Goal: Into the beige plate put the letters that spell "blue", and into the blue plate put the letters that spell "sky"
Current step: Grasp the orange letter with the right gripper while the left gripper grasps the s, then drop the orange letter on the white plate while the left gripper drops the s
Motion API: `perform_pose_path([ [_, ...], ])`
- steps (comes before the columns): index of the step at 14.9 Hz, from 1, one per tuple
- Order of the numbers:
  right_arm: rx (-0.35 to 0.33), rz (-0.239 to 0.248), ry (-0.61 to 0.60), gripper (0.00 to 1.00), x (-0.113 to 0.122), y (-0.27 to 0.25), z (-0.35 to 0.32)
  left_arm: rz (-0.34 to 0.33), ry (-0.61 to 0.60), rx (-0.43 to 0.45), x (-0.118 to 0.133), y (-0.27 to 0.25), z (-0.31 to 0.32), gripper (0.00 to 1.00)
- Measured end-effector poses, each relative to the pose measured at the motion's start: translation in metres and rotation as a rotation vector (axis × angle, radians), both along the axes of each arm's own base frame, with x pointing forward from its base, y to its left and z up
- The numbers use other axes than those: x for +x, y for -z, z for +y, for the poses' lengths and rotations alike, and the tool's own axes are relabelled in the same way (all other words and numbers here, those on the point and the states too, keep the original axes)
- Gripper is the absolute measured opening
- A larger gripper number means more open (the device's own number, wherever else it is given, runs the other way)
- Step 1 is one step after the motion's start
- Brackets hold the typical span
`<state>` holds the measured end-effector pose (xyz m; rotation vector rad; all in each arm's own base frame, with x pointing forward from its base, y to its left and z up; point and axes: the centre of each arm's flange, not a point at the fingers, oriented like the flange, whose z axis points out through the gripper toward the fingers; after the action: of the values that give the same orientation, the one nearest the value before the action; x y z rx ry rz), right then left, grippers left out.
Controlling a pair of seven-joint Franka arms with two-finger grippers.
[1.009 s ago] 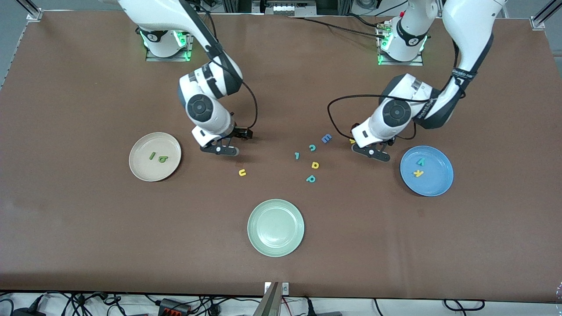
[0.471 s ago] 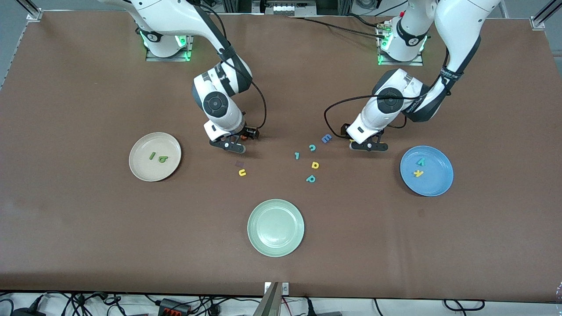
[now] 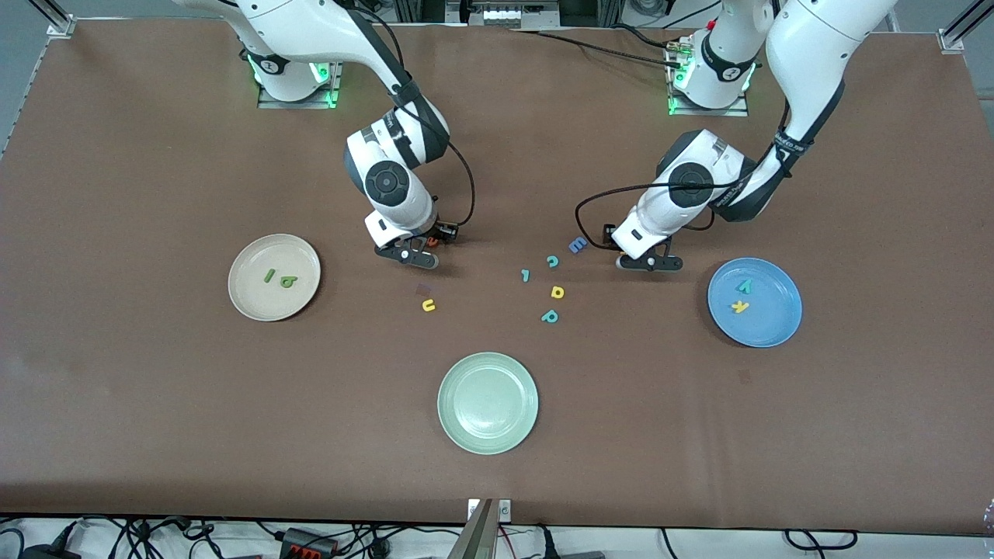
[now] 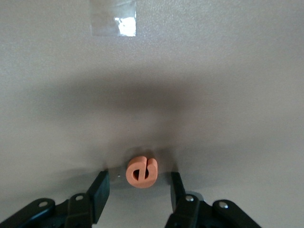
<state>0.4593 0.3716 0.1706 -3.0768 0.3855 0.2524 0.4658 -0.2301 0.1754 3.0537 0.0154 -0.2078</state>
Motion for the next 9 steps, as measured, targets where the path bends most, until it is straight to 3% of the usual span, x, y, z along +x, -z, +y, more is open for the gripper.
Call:
perform_pose_path([
  [2,0.0,0.0,0.001,0.55,0.0002,0.0001,-0.0003,0.002,-0.004,-0.007,-0.0002,0.0038,0.0,0.56],
  [4,0.0,-0.002,0.002,0.37,0.0011,-0.002,-0.0007,0.004,-0.008,-0.008,0.0002,0.006,0.0015,0.52],
  [5,0.0,-0.002,0.003,0.3,0.0013,-0.0024,-0.001,0.003,-0.014,-0.005,0.0017,0.0056,0.0044,0.4],
  [6,0.0,-0.002,0.004,0.29,0.0016,-0.0025,-0.0011,0.004,-0.019,-0.002,0.0029,0.0061,0.0075,0.32],
  [9,0.001,-0.014,0.017,0.27,0.0081,-0.0047,-0.0053,-0.007,-0.008,0.002,0.0037,0.0037,0.0069,0.24],
])
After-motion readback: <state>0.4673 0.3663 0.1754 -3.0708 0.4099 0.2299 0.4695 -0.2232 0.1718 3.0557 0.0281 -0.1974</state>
